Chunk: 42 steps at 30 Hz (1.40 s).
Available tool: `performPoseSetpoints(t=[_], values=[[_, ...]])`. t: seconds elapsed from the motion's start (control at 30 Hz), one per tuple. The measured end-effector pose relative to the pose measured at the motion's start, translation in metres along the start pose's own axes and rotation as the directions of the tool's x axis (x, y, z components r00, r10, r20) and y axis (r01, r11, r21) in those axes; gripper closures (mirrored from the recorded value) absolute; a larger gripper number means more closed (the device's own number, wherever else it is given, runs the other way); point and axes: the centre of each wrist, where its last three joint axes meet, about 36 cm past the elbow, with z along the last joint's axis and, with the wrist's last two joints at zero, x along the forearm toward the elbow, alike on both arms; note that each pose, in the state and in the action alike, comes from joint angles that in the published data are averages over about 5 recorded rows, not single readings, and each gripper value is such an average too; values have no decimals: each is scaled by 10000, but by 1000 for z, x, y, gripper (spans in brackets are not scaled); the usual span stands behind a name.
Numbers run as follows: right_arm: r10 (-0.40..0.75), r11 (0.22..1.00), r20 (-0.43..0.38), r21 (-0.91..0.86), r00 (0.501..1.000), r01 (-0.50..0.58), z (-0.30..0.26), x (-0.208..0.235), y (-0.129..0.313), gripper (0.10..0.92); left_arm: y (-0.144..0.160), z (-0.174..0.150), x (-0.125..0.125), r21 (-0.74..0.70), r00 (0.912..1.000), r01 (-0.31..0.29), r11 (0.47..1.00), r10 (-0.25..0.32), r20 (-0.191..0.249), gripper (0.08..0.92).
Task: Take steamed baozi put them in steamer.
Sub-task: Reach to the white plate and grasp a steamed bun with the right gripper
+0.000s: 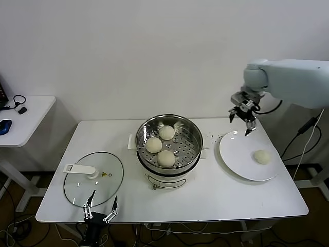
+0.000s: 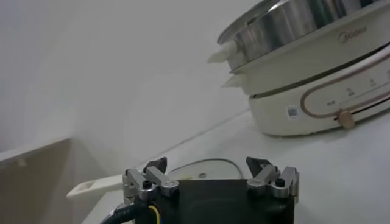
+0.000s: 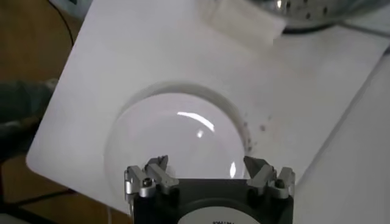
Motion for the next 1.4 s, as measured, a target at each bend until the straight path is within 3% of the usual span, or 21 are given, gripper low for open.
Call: performPoseSetpoints(t=[0.47,0.97,1.4], values=[[-301,9806,-23,-1936,9995,291,78,-80,45,200,-1,4,7,-22,9998,-27,10000,26,-189,177],[-356,9539,269,-2971,9990,420,104,-157,78,200,-4,8,11,-122,9993,-142,9998,138,-354,177],[-258,9405,434,-3377,9987,390,111,-192,90,200,-5,10,13,-139,9989,-142,9998,136,-451,177]])
